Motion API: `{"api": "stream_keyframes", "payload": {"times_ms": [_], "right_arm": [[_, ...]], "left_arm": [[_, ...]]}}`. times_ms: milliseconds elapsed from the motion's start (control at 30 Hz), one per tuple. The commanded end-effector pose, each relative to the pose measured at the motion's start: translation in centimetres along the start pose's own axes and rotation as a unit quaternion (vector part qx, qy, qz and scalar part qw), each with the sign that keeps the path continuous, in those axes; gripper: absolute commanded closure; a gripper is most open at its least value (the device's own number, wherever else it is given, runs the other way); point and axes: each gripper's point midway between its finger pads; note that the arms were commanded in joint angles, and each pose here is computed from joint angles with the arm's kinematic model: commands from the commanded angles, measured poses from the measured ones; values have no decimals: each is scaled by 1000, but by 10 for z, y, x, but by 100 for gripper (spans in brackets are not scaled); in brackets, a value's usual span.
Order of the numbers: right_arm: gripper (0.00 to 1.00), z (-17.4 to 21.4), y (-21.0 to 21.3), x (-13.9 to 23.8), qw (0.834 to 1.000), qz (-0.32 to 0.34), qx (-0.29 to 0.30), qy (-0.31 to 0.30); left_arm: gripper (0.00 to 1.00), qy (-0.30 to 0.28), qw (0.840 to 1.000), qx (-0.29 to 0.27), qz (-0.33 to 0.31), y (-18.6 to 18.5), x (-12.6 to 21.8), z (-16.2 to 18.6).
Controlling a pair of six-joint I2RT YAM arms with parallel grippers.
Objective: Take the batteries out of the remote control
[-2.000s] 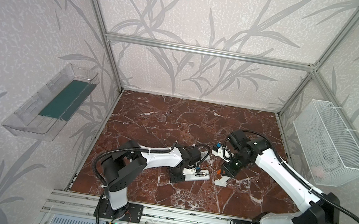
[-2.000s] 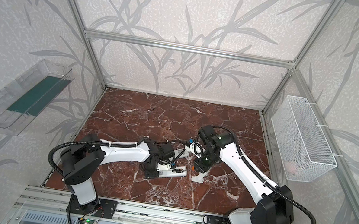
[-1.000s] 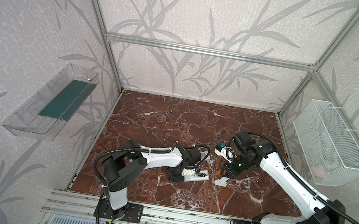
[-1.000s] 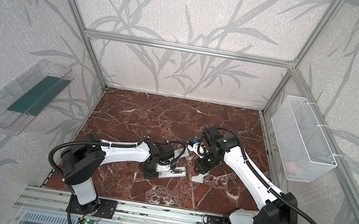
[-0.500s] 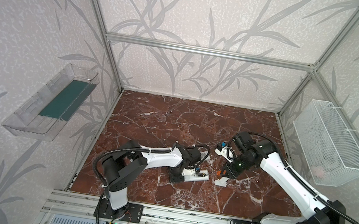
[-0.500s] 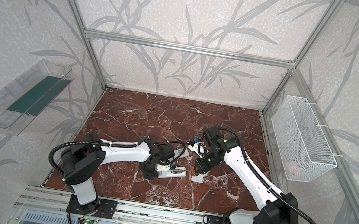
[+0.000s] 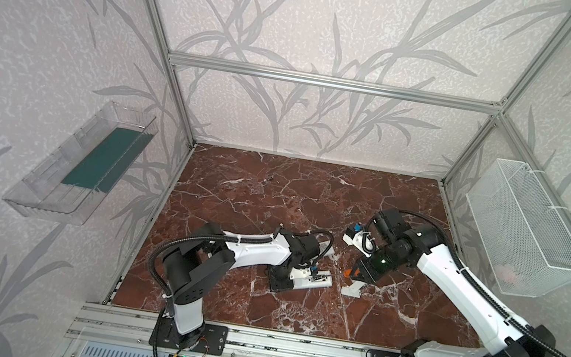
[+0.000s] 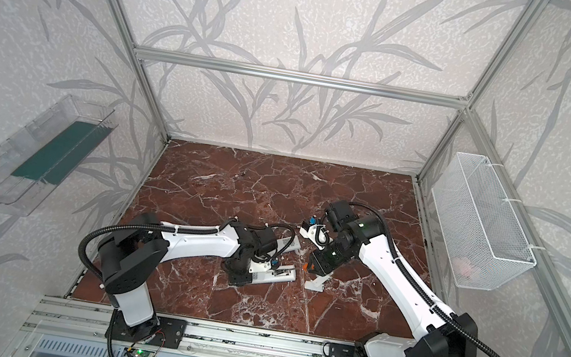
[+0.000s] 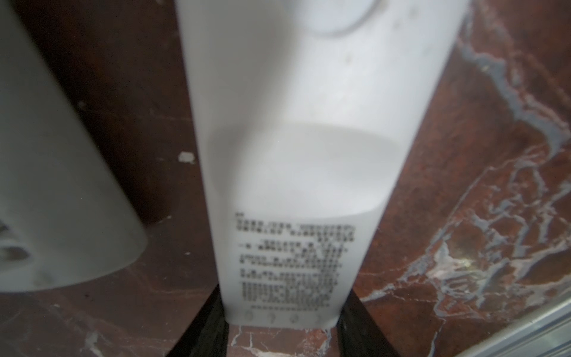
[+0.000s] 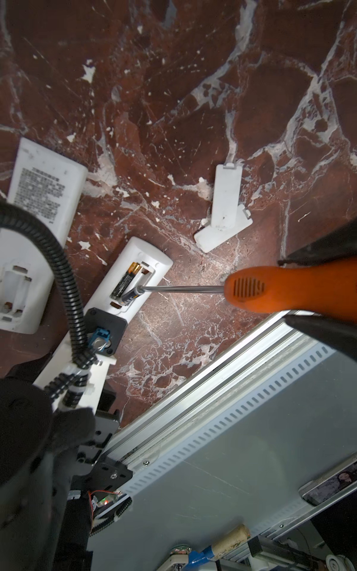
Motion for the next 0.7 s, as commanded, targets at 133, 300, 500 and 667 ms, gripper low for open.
{"api": "stream_keyframes", "payload": {"times_ms": [133, 300, 500, 667], "right_arm": [[100, -24, 23, 1, 997, -60, 22, -35], [100, -27, 20, -7, 997, -63, 17, -28], [100, -25, 15, -8, 998, -48, 11, -25], [100, -13, 1, -3, 1000, -2, -11, -6]], "left_arm": [[54, 8, 999, 0, 36, -13, -9, 2], [44, -3, 1000, 6, 21, -9, -4, 3], [43, -5, 1000, 12, 14, -6, -2, 3], [46, -10, 1000, 15, 14, -4, 0, 1]]}}
Point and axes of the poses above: each gripper's point midway between its finger pads, its own x axis back along the fingers, its own y axis along the line the jaws close on, z = x × y, and after that the axes turned 8 degrees about -x, right-handed
